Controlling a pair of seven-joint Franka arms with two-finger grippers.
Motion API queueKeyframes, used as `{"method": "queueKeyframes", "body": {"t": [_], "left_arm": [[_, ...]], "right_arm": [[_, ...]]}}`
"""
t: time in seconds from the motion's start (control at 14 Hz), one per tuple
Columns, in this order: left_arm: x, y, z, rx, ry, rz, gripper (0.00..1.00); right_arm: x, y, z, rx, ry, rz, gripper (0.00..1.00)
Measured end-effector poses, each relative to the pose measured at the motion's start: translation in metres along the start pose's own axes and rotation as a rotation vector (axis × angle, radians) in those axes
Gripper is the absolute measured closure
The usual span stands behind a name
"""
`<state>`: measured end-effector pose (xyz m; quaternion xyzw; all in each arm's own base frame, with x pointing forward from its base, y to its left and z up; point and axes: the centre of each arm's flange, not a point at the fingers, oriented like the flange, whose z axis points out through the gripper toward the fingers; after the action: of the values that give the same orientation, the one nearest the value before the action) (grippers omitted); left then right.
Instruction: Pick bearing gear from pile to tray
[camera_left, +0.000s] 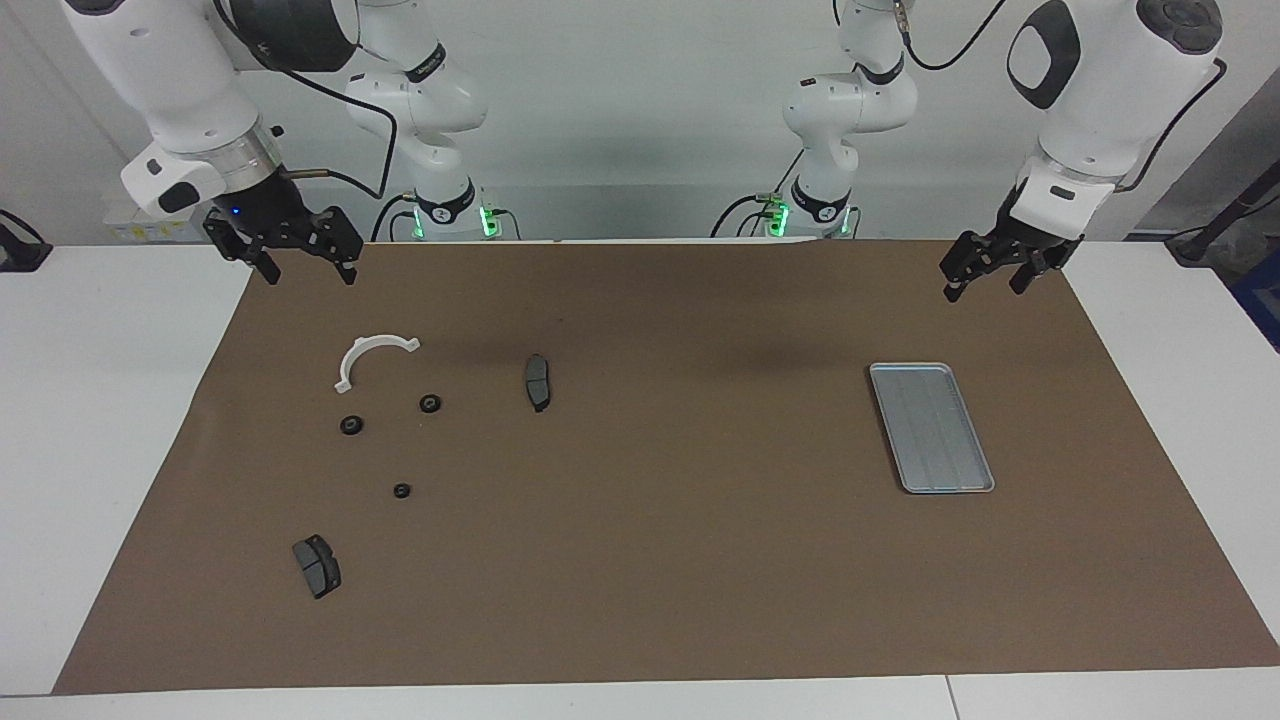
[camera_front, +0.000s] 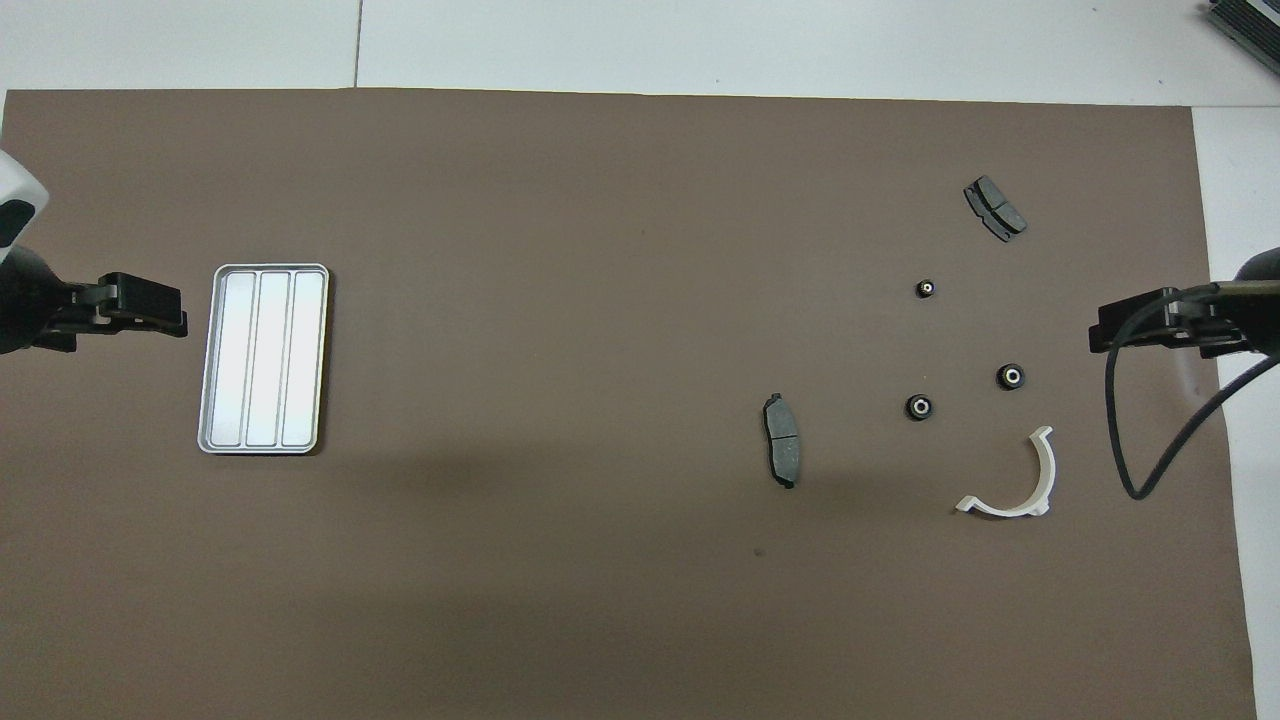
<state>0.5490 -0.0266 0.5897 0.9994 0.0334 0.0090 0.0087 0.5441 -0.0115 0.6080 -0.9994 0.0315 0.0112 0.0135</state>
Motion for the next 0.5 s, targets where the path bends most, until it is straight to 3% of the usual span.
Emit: {"method": "queueKeyframes", "body": {"t": [0.5], "left_arm": [[-0.0008, 0.0045, 0.002, -0.002, -0.004, 0.012, 0.0]], "right_arm": [[-0.0013, 0.0019, 0.0008, 0.0, -0.002, 0.003, 0.0]]}}
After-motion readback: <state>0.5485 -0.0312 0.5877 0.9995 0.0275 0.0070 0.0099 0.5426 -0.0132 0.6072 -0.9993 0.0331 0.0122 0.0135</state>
